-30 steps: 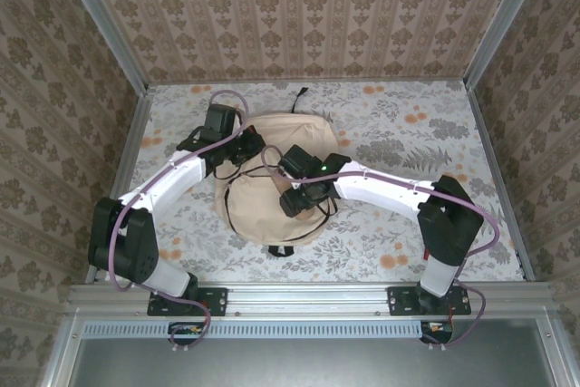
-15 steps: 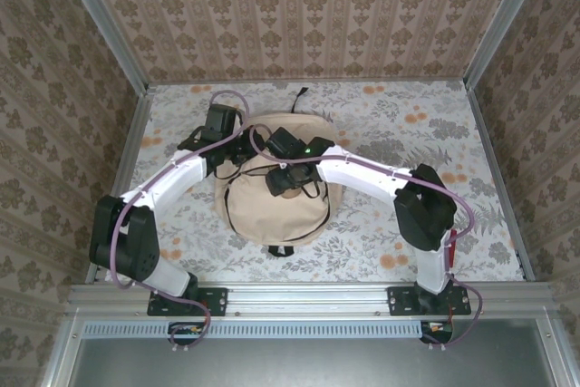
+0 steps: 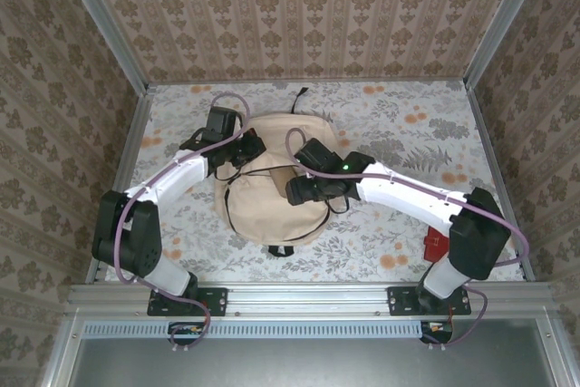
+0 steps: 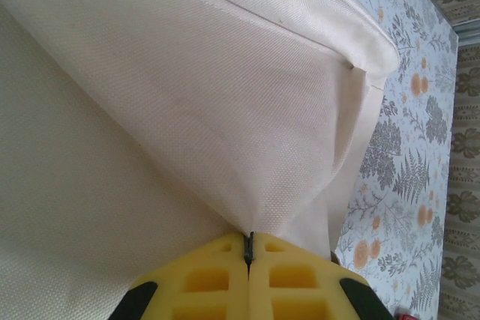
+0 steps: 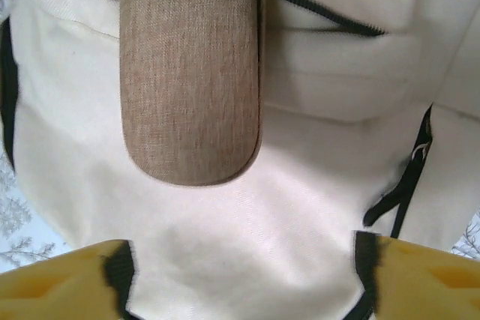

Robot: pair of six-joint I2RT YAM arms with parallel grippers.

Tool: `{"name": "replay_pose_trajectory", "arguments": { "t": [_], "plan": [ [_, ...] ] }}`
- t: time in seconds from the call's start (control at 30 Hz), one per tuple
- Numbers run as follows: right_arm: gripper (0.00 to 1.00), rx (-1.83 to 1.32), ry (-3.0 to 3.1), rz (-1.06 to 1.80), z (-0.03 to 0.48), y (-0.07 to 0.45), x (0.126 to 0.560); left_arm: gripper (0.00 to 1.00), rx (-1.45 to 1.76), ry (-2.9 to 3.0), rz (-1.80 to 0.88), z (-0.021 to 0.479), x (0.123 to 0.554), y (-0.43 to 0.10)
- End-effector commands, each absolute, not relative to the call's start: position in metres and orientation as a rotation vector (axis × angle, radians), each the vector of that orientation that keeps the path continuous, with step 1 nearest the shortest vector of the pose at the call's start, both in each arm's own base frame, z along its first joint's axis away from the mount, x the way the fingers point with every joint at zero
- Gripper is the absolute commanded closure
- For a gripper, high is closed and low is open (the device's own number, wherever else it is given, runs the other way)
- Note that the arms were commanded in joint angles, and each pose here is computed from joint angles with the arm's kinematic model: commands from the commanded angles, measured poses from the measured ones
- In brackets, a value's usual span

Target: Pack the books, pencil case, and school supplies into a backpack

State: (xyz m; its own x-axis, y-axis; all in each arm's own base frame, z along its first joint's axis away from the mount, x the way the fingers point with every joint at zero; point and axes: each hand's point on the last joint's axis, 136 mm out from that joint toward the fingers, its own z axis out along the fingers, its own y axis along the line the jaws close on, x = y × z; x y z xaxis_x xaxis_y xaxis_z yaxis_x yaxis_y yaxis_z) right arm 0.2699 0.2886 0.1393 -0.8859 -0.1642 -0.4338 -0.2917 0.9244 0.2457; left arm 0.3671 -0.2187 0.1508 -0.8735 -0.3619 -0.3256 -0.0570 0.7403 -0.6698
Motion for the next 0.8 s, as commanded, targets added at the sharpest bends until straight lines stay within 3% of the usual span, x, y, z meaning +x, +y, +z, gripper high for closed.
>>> {"name": "replay_pose_trajectory", "arguments": {
  "t": [0.0,0.1,0.27,0.47,0.77],
  "plan": [
    [0.38,-0.242,2.683,0.598,0.132,0.310,0.260,1.00,-0.300,2.484,-0.958,0.151,0.370,-0.219],
    [0.51,-0.202,2.684,0.639,0.125,0.322,0.264,1.00,-0.296,2.483,-0.959,0.153,0.370,-0.219],
    [0.63,-0.233,2.699,0.672,0.115,0.344,0.273,1.00,-0.291,2.479,-0.957,0.157,0.367,-0.218],
    [0.65,-0.181,2.699,0.493,0.101,0.325,0.305,1.00,-0.284,2.477,-0.951,0.161,0.364,-0.215],
    [0.68,-0.059,2.619,0.452,0.109,0.318,0.358,1.00,-0.283,2.479,-0.957,0.162,0.361,-0.215]
  ]
}}
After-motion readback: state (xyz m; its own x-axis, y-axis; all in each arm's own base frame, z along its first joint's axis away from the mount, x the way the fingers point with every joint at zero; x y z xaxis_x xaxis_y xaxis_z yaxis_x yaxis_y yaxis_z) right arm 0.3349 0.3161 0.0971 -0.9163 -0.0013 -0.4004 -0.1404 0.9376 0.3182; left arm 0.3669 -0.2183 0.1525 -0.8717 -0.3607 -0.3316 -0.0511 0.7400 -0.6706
